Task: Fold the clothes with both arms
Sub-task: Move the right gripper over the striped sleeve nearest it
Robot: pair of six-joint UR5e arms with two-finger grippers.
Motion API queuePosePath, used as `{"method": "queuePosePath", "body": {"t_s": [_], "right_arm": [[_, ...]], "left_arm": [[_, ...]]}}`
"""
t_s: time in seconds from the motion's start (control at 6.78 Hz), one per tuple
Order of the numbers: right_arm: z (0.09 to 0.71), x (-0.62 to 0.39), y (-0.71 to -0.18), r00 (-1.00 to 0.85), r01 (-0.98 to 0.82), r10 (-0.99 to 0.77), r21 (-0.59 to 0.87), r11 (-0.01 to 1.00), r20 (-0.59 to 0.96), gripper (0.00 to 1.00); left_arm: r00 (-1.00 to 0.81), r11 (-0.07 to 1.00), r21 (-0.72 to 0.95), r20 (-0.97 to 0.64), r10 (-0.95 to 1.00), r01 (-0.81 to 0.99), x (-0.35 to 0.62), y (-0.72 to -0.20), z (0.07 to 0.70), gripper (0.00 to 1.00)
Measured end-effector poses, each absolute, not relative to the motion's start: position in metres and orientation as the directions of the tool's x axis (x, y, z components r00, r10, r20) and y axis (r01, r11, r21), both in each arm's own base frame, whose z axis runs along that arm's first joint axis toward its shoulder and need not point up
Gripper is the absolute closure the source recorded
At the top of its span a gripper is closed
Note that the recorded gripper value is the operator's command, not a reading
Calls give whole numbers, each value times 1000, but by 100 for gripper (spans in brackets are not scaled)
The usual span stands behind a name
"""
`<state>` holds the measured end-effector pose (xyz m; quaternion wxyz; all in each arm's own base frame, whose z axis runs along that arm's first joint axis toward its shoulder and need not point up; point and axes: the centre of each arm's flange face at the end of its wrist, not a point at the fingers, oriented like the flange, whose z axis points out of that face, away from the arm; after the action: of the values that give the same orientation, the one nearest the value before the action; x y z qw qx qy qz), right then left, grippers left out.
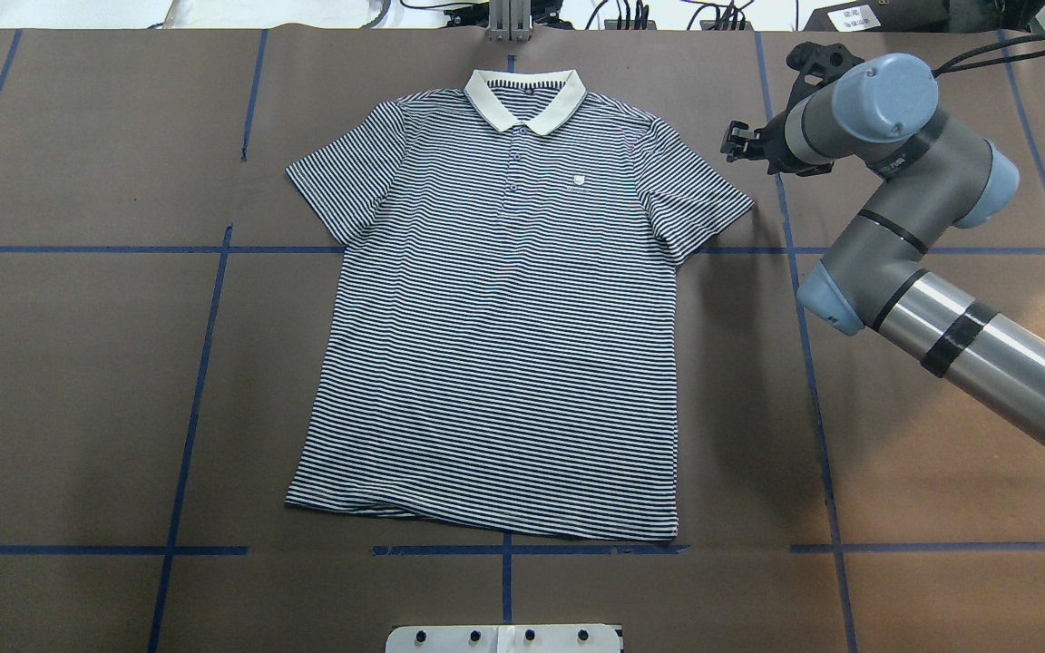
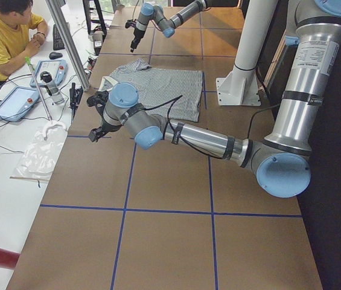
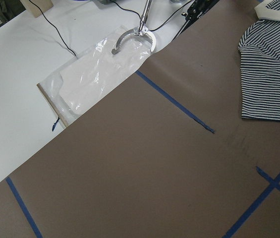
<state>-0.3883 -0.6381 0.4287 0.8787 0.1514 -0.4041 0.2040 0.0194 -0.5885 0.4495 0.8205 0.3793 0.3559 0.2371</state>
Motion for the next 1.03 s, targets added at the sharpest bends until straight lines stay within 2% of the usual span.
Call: {"method": "queuePosePath", "body": {"t_s": [1.03], "right_arm": [[441,-414,-622,607,-468,233,105,877,760,38]], "left_arm": [[624,599,790,-405,669,-129,29,-589,450,0]]}}
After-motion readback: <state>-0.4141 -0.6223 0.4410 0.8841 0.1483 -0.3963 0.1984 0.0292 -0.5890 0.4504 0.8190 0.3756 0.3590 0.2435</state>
